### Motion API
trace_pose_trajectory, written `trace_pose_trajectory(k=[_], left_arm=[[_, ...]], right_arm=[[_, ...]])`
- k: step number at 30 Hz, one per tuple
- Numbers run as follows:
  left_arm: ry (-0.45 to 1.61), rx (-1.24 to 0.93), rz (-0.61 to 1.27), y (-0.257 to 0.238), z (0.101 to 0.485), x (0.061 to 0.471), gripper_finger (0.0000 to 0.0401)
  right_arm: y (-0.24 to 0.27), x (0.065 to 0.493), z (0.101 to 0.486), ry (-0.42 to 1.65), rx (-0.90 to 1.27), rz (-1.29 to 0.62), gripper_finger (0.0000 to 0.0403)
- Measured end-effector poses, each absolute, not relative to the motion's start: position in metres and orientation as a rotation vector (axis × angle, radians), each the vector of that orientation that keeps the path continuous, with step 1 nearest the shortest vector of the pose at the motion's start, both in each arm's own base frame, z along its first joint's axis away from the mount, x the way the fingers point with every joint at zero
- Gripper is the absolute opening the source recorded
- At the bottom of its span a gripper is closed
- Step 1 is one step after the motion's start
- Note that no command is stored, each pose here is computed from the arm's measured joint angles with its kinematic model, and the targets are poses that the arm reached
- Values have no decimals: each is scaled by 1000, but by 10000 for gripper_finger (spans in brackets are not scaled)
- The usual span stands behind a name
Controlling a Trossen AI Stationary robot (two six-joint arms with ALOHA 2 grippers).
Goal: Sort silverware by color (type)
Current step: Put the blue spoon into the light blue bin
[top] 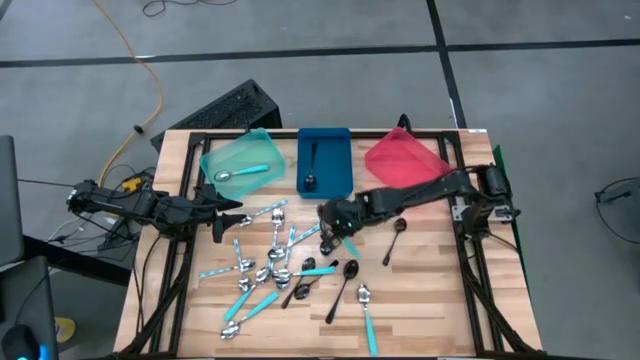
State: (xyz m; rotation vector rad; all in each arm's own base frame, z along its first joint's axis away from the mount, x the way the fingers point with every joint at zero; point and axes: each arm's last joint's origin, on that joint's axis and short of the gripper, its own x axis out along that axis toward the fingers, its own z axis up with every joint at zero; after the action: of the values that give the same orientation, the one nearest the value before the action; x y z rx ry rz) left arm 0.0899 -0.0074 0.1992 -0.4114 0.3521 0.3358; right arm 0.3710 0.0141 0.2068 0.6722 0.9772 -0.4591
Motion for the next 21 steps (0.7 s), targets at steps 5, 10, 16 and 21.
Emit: trace_pose_trajectory(k=[5, 10, 16, 21], left_arm=[[350, -403, 344, -7, 199, 90, 216], [348, -413, 347, -7, 199, 90, 216], [344, -412, 359, -7, 199, 90, 216], [335, -407, 382, -6, 199, 90, 216]], right_arm=[[-18, 383, 215, 825, 673, -446, 59], [-35, 393, 225, 674, 635, -403, 59], [-48, 407, 246, 435, 428, -290, 59], [-62, 411, 262, 305, 103, -262, 59]])
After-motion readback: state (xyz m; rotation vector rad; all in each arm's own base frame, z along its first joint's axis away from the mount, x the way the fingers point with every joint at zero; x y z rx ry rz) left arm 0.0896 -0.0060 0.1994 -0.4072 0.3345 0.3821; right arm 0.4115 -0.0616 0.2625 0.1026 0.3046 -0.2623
